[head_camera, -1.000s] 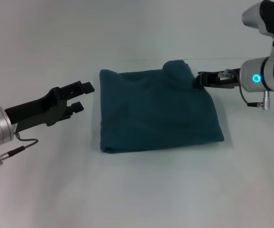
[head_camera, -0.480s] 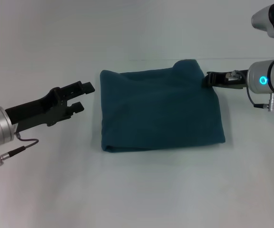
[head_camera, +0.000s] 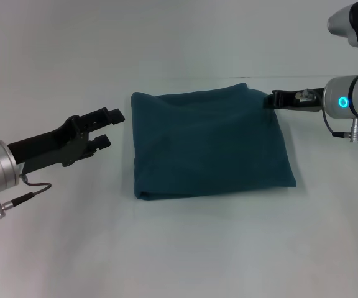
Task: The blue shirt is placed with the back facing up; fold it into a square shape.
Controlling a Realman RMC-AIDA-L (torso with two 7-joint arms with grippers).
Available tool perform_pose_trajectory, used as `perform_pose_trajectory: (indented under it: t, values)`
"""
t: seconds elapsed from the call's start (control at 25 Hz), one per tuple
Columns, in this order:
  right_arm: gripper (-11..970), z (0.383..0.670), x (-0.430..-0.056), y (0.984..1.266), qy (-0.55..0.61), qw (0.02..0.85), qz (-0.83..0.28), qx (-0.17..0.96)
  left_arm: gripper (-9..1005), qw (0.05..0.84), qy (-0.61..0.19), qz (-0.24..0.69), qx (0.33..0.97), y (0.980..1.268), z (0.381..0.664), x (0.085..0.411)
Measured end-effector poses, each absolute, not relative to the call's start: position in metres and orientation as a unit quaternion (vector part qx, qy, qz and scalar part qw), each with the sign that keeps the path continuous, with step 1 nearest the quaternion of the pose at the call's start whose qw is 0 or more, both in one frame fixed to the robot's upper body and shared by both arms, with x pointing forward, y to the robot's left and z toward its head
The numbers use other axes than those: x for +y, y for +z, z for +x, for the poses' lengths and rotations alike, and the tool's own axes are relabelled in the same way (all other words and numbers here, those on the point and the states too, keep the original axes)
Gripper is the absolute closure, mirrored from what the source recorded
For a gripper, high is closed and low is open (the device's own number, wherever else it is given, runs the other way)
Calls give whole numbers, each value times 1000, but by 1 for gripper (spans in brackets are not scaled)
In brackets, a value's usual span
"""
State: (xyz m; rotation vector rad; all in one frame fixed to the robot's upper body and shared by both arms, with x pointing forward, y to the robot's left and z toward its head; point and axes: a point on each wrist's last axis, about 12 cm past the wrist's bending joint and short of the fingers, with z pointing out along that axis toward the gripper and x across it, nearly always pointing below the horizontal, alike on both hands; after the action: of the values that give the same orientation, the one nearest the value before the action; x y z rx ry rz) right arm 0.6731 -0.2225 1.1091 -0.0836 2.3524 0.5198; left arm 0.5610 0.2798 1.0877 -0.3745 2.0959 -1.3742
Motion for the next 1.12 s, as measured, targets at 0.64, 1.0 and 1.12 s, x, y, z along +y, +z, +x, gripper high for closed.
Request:
perform_pose_trajectory:
  t: [0.64,1.0,1.12]
  values:
    - [595,667,-329,1164,288,337,34,896,169,290,-533,-129,784,1094,559,284]
    - [366,622,-375,1166,373,279,61,883,169,240,-540,-114,799,1095,552,283]
    - [223,614,-382,1165,383,271,61,881,169,194,-526,-121,819,1090,548,282]
